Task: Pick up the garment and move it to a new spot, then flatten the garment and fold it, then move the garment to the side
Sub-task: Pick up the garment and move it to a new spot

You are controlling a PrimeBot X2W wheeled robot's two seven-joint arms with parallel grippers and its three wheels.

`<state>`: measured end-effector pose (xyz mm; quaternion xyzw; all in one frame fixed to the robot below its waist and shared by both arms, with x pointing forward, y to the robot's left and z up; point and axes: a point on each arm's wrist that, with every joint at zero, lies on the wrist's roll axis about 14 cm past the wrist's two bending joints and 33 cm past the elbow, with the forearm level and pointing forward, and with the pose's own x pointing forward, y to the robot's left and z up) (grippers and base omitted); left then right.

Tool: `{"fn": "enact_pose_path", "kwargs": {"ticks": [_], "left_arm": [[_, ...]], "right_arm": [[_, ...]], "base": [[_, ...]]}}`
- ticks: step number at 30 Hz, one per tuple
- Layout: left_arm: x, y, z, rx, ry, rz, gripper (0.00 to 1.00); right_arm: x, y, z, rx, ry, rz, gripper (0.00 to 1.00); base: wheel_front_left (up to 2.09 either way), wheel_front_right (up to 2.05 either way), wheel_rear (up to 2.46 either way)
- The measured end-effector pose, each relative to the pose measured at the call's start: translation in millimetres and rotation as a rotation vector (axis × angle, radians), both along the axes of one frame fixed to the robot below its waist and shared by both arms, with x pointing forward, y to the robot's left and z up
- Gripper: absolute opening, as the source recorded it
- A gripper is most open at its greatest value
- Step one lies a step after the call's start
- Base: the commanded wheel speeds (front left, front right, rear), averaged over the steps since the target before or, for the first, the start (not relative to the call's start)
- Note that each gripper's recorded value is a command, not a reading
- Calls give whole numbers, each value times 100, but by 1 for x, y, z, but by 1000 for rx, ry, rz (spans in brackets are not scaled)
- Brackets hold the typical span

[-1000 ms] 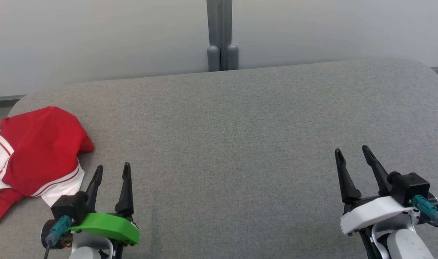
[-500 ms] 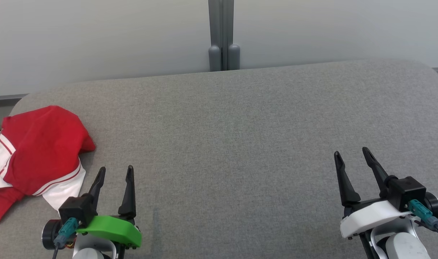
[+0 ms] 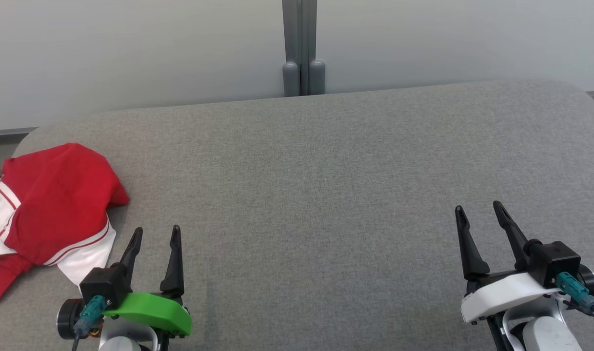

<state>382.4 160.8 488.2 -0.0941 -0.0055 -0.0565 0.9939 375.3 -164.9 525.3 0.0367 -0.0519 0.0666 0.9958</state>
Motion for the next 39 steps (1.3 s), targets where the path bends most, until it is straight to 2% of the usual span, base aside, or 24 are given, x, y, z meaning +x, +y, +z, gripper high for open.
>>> {"fn": "enact_pose_path", "kwargs": {"ticks": [10, 16, 26, 39], "left_arm": [[-1, 5, 0, -4, 1, 16, 100], [-4, 24, 6, -6, -14, 76, 100], [-33, 83, 6, -8, -15, 261, 100], [-94, 150, 5, -11, -15, 501, 100]], "right_arm": [[0, 1, -2, 1, 5, 1, 100], [8, 19, 3, -3, -10, 56, 100], [22, 81, 10, 2, -23, 235, 100], [25, 162, 15, 13, -20, 465, 100]], "base": [[0, 0, 0], [0, 0, 0], [0, 0, 0], [0, 0, 0]]}}
